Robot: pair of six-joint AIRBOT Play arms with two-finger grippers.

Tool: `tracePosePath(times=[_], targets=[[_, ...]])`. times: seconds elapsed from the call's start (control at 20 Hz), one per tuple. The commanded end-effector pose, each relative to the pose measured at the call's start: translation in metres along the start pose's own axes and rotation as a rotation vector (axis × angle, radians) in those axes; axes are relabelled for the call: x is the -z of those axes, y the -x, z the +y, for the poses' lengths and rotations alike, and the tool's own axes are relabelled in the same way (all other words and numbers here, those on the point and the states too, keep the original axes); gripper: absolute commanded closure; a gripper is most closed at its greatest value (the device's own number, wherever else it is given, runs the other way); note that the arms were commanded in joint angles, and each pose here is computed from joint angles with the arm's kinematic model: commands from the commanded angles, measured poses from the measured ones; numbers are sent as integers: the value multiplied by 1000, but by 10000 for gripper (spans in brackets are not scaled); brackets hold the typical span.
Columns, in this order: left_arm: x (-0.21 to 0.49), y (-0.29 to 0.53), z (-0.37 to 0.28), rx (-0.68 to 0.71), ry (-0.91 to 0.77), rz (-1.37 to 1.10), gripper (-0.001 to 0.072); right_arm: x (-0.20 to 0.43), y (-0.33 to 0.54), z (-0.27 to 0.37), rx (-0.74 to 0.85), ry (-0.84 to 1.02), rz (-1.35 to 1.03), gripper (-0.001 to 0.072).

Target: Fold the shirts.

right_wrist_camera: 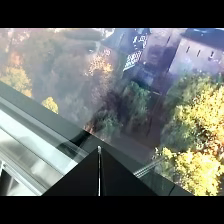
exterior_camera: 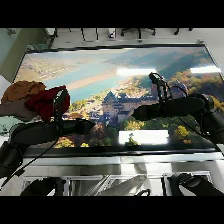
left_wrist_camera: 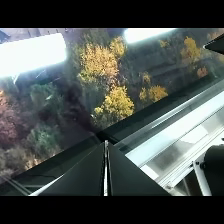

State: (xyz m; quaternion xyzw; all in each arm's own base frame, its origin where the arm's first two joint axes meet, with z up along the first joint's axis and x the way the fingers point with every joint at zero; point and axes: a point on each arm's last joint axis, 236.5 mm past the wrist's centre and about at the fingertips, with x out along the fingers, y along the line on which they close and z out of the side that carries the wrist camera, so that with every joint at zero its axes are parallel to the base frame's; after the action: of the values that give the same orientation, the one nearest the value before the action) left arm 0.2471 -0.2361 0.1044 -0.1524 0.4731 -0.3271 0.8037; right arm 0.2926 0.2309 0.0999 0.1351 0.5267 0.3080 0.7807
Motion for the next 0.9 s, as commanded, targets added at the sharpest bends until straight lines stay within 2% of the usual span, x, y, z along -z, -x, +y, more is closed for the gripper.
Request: tracePosePath(times=[0.0,0.45,0.6,0.85], targets=[[0,0,1,-1,1,-3,693,1,-1,0,-1,-1,2,687],[13,-9,11,-14,21,23,693,1,-3,-2,1,-4,8,687],[-21,-5,9,-7,52,-115,694,0,-3,-2,1,-5,3,687],[-38,8,19,-62,-3,-154,692,-24,-7,11,-69,-59,-86,687]])
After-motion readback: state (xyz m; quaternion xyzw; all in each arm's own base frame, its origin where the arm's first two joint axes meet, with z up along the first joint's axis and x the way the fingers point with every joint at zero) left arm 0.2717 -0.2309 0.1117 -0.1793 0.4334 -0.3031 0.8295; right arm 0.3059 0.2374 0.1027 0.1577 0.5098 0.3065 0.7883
